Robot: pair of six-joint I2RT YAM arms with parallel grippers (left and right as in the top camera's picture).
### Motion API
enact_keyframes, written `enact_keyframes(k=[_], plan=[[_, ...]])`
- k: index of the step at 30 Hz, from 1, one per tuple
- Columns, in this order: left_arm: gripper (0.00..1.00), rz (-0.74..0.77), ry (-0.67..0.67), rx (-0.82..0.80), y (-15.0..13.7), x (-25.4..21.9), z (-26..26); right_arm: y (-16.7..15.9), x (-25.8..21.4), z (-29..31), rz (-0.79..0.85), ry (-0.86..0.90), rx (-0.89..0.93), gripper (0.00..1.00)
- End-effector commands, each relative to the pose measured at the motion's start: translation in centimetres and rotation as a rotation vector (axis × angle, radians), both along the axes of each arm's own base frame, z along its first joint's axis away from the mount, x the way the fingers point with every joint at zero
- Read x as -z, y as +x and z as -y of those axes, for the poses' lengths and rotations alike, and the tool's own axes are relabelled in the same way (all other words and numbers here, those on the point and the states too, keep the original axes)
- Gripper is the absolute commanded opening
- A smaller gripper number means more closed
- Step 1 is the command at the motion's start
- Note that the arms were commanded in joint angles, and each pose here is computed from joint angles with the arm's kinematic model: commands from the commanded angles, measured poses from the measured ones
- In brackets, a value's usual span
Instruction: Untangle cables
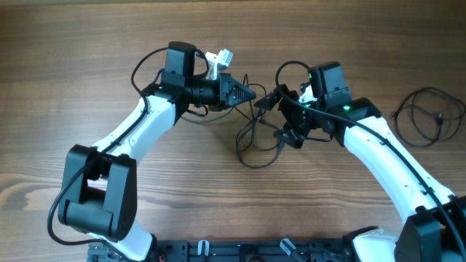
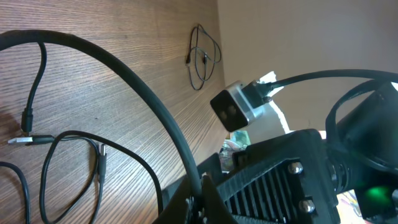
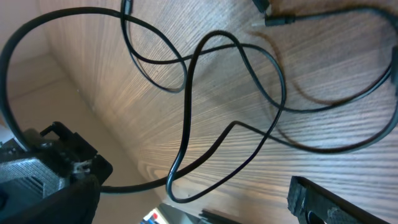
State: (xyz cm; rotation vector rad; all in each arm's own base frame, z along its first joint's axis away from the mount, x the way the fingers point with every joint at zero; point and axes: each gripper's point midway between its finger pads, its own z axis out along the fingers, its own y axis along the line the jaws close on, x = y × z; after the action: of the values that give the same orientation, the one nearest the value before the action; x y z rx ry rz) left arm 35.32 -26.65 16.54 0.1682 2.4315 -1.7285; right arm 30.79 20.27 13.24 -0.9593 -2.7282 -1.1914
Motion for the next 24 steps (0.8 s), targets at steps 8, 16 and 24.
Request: enact_keyframes(k=[8, 16, 24], plan=[[0.04, 0.002, -0.013, 0.021, -0.4, -0.3, 0.2, 0.5, 2.6, 1.3, -0.048, -0.108, 0.19, 0.89], [0.04, 0.004, -0.003, 0.01, -0.2, -0.2, 0.2, 2.2, 2.9, 1.0, 0.009, -0.081, 0.227, 0.61], [0.04, 0.004, 0.0, 0.007, -0.2, -0.1, 0.2, 2.1, 2.7, -0.3, -0.006, -0.058, 0.25, 0.57]])
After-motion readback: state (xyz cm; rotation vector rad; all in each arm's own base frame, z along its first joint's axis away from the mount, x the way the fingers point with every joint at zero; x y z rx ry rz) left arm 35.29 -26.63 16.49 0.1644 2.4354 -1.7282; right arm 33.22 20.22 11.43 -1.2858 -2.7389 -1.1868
